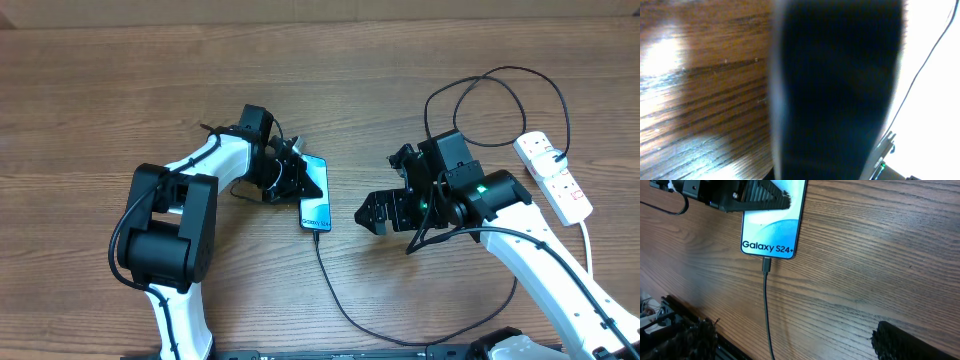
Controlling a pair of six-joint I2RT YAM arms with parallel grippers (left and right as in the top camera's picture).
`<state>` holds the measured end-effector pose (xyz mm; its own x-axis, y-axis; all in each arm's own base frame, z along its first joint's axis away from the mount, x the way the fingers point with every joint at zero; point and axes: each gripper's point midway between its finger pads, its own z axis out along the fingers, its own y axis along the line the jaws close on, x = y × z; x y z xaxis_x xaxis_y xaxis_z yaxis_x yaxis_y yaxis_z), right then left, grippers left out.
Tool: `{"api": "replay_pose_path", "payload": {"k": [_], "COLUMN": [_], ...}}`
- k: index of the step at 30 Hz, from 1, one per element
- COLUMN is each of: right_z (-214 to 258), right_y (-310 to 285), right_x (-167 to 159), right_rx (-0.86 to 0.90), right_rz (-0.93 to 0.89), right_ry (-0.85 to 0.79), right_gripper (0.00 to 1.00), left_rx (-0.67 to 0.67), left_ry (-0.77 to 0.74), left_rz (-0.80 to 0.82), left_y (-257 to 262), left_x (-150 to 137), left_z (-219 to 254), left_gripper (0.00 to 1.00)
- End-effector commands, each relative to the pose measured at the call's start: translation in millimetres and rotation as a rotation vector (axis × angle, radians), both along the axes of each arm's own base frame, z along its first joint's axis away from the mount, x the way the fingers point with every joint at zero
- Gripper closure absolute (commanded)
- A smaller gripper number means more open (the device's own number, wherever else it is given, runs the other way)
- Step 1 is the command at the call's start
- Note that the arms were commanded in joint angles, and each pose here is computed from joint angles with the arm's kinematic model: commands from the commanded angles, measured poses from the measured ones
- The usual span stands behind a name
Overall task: Plug charger to phone and switch on socket
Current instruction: 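Lower the phone flat onto the table with the left gripper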
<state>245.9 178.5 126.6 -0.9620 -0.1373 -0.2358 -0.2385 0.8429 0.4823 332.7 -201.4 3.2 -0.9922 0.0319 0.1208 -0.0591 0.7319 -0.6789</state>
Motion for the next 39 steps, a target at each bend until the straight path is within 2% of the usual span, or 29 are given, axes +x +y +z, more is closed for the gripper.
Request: {"api": "replay_pose_path", "payload": {"k": [1,16,26,39], "right_z": [6.4,6.4,5.6,5.3], "right_y": [-1.2,-1.2,-2.7,-3.3], "right_x": [3.2,3.4,4.1,4.5], "right_rx": [0.002,0.001,-0.008,-0.012], "right_rz": [-0.005,-0.006,-0.009,-0.011], "right_ry": [-0.031,-0.031,-0.035,-0.036], "right_gripper": [0.00,0.00,0.00,0.00], "left_rx": [0.250,0.346,0.370,0.435], "left_ry": [0.025,0.042,0.038,0.038], "left_rz": [0.028,0.026,0.028,0.026], "left_y": [38.6,56.1,59.8,70.5], "left_x": [-5.5,-20.4,-19.8,-21.4], "left_z": [-44.1,-62.3,-64.0,-67.7], "left_gripper": [0.95,0.79,0.59,0.55]}}
